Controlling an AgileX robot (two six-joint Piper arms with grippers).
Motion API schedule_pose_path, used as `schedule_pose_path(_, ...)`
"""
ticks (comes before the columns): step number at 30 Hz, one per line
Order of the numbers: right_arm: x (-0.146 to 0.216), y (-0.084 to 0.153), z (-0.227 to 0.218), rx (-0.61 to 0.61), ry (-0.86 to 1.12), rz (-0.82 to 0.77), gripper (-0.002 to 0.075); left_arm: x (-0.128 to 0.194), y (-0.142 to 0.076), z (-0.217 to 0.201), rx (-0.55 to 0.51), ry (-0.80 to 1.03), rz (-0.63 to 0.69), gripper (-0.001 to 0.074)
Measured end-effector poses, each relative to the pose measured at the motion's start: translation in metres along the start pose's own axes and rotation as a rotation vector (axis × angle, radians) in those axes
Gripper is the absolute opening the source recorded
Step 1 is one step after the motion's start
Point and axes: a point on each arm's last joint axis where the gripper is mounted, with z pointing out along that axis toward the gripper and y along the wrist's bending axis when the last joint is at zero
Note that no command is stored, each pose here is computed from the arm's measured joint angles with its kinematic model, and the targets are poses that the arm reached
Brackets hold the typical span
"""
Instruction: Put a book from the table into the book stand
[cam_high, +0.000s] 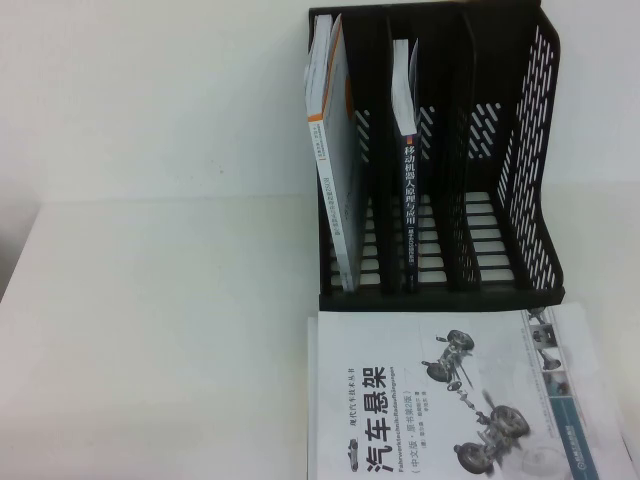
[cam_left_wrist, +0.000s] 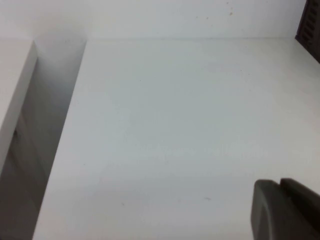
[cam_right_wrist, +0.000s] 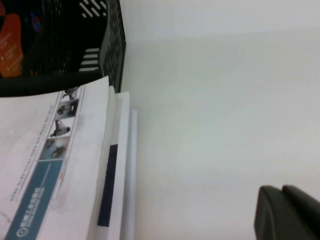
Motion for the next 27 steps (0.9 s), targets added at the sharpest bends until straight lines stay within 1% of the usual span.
schedule_pose_path(21,-0.0001,0.0,0.0,0.0,-0.001,0.0,-0.0003,-0.0001,0.0004,0.0,-0.005,-0.001,0.016,-0.0003)
schedule_pose_path(27,-0.0001,0.0,0.0,0.0,-0.001,0.0,-0.0003,-0.0002,0.0014,0.0,-0.015,-0.002,0.093,-0.0003)
